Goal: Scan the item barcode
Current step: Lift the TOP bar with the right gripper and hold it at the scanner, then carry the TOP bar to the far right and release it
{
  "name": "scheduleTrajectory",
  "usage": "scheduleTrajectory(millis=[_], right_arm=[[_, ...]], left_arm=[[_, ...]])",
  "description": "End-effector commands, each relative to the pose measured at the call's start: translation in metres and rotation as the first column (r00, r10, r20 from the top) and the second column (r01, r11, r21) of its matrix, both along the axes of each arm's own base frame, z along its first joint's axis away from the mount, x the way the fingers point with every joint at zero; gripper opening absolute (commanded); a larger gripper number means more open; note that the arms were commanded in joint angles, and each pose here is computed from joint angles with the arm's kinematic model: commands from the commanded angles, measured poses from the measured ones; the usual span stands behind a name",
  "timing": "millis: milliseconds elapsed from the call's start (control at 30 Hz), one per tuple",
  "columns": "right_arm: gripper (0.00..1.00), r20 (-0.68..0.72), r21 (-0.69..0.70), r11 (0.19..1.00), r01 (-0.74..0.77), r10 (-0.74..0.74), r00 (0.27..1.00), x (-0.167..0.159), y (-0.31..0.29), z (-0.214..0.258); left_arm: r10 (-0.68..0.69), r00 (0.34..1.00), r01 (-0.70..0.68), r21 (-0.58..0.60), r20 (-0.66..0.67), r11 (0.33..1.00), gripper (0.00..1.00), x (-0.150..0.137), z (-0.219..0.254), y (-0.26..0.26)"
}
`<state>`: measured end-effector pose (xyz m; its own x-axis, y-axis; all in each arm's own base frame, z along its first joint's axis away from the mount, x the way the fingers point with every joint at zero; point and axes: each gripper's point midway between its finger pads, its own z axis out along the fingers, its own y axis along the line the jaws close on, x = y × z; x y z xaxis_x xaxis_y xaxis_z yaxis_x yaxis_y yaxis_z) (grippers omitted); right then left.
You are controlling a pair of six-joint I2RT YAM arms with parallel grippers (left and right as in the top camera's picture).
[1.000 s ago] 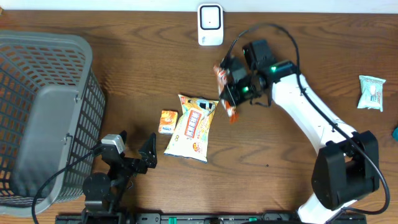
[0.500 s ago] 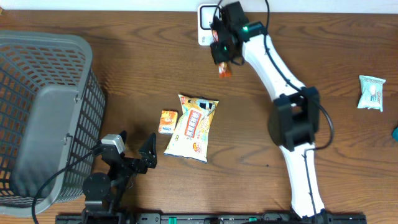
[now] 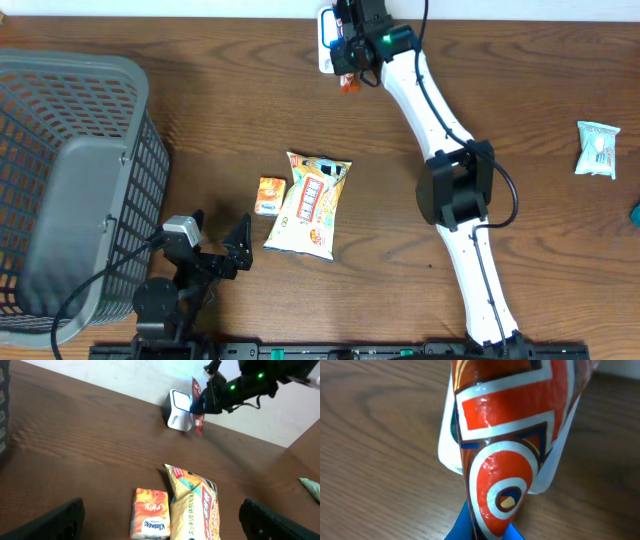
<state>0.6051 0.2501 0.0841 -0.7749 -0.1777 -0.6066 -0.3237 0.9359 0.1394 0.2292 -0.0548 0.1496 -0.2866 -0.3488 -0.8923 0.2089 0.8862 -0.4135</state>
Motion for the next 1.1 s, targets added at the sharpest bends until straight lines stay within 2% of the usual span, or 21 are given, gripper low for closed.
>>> scheduleTrajectory(millis=[0,233,500,633,833,967,1067], right_arm=[[0.01,0.011,-0.006,0.999,0.035,-0.035,0.999,0.004,-0.001,0.0],[0.01,-0.013,-0.036,0.998,0.054,-0.055,0.998,0.0,-0.01,-0.002],[0.01,-0.129,-0.106,0.994,0.017,-0.031,0.991,-0.026,-0.032,-0.006],[0.01,-0.206,-0.099,0.993,-0.057,0.035,0.978,-0.053,-0.041,0.018],[0.01,-0.309,-0.139,0.989,-0.042,-0.003,0.951,-0.092,-0.093,0.06],[0.01,-0.354,-0.23,0.973,0.033,-0.116,0.928,-0.109,-0.149,0.074],[0.01,-0.33,-0.373,0.908,0.192,-0.324,0.887,-0.109,-0.214,0.074]], left_arm=[[0.005,1.0,-0.005,-0.003,-0.022,1.0,0.98,0.0,-0.008,0.001],[0.004,1.0,-0.004,-0.003,-0.022,1.0,0.98,0.0,-0.008,0.0],[0.005,1.0,-0.005,-0.003,-0.022,1.0,0.98,0.0,-0.008,0.0],[0.005,1.0,-0.005,-0.003,-0.022,1.0,0.97,0.0,-0.008,0.0],[0.004,1.0,-0.004,-0.003,-0.022,1.0,0.98,0.0,-0.008,0.0],[0.005,1.0,-0.005,-0.003,-0.022,1.0,0.98,0.0,-0.008,0.0],[0.005,1.0,-0.005,-0.003,-0.023,1.0,0.98,0.0,-0.008,0.0]])
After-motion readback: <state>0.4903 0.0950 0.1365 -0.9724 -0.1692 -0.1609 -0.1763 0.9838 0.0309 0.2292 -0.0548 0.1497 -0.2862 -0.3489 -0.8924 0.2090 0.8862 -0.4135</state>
